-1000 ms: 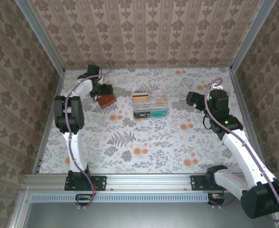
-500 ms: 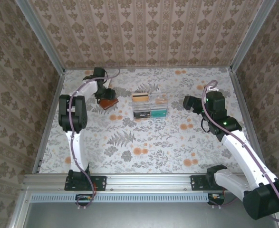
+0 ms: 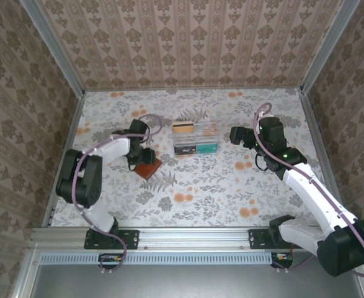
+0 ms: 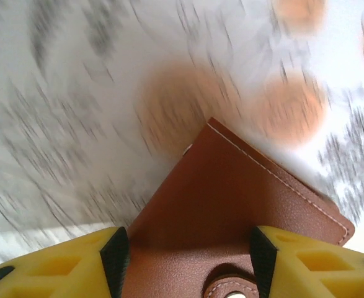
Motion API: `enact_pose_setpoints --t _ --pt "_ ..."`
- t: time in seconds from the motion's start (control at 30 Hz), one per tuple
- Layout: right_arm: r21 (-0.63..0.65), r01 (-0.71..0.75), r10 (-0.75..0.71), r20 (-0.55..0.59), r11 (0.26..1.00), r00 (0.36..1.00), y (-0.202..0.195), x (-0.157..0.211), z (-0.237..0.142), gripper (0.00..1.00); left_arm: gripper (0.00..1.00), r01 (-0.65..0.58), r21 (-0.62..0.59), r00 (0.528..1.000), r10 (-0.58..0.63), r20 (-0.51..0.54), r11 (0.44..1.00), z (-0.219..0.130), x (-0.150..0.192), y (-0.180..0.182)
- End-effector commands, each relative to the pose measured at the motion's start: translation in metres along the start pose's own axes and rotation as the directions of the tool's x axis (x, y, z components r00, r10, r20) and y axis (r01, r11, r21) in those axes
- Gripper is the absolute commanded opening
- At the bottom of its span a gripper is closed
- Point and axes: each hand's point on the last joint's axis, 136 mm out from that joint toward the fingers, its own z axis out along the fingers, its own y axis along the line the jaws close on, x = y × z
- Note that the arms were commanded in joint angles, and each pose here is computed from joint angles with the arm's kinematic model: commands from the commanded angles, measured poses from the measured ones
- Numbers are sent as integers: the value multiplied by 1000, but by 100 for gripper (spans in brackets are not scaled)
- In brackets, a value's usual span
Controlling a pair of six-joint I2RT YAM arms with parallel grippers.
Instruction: Take the credit cards out of the card holder
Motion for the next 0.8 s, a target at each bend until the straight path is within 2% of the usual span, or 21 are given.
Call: enact_pose_setpoints --t 0.0,0.1,0.3,0.43,0.53,0.63,0.77 --pt "-51 0 0 15 999 1000 17 -9 -2 100 56 213 9 973 -212 -89 977 10 54 -20" --pt "-60 10 -10 -8 998 1000 22 0 -1 100 55 330 63 942 -325 -80 942 12 74 -45" --pt "-73 34 -38 -48 997 998 27 15 -6 100 55 440 95 898 -437 -53 893 14 88 -91" --pt "-83 57 -62 -61 995 996 30 19 -13 100 55 476 189 877 -479 -35 859 10 82 -127" --pt "-82 43 -50 -76 996 996 33 22 -17 100 57 467 205 879 -476 -7 860 1 77 -137" --pt "-66 51 -56 -75 997 996 36 25 -22 100 65 441 205 889 -457 36 874 -17 71 -130" --pt "1 89 -88 -113 996 990 44 35 -28 100 84 414 226 893 -441 86 882 -47 61 -106"
